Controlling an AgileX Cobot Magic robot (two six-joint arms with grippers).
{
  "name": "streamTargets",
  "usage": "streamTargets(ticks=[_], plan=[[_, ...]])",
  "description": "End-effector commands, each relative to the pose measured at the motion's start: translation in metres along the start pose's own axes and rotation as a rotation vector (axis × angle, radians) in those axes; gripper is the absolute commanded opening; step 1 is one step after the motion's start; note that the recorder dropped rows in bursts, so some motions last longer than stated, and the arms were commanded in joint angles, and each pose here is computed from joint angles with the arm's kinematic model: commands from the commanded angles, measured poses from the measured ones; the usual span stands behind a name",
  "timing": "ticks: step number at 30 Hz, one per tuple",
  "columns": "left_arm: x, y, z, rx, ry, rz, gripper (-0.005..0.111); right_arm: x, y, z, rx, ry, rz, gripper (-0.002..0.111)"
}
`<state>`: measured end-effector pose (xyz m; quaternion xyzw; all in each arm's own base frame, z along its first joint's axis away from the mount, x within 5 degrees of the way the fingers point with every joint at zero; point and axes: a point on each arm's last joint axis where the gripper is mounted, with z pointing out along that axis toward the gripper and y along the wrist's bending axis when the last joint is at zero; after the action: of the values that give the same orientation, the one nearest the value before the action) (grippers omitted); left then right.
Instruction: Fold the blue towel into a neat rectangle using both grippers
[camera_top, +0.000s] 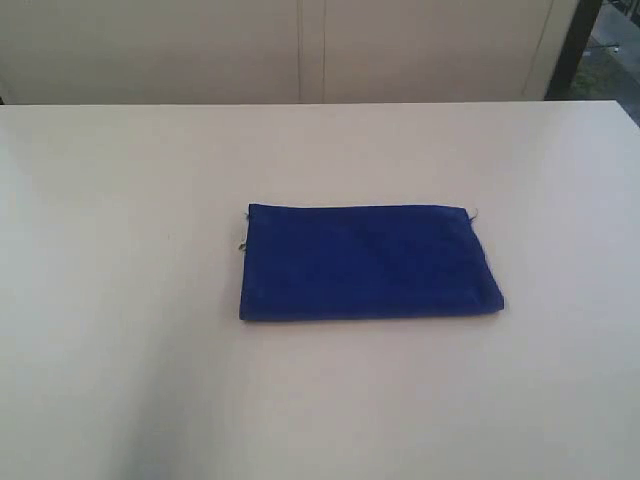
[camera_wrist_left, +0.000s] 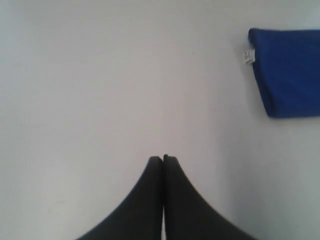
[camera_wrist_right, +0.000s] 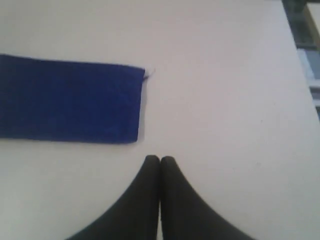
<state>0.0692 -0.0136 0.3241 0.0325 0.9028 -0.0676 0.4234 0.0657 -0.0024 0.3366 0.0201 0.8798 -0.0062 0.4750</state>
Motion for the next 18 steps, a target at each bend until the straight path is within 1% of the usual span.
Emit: streamTargets(ticks=[1, 3, 5, 7, 9, 13, 16, 18], plan=[[0.008, 0.0, -0.01, 0.015, -0.133, 0.042, 0.0, 0.012, -0.001, -0.033, 0.009, -0.178, -0.011, 0.0], [0.011, 0.0, -0.009, 0.013, -0.18, 0.078, 0.0, 0.015, -0.001, -0.043, 0.018, -0.245, -0.017, 0.0], [0.014, 0.001, -0.006, 0.012, -0.211, 0.083, 0.0, 0.017, -0.002, -0.047, 0.027, -0.333, -0.024, 0.0], [0.015, 0.001, 0.0, 0.011, -0.244, 0.081, 0.0, 0.017, -0.002, -0.046, 0.026, -0.42, -0.025, 0.0], [0.017, 0.002, 0.007, 0.009, -0.269, 0.079, 0.0, 0.017, -0.002, -0.039, 0.026, -0.471, -0.028, 0.0], [0.023, 0.004, 0.018, 0.007, -0.283, 0.076, 0.0, 0.023, -0.003, -0.022, 0.036, -0.502, -0.042, 0.0], [0.028, 0.004, 0.023, 0.004, -0.254, 0.087, 0.0, 0.027, -0.003, -0.018, 0.036, -0.469, -0.042, 0.0], [0.032, 0.004, 0.024, 0.004, -0.207, 0.089, 0.0, 0.028, -0.003, -0.017, 0.036, -0.459, -0.042, 0.0]])
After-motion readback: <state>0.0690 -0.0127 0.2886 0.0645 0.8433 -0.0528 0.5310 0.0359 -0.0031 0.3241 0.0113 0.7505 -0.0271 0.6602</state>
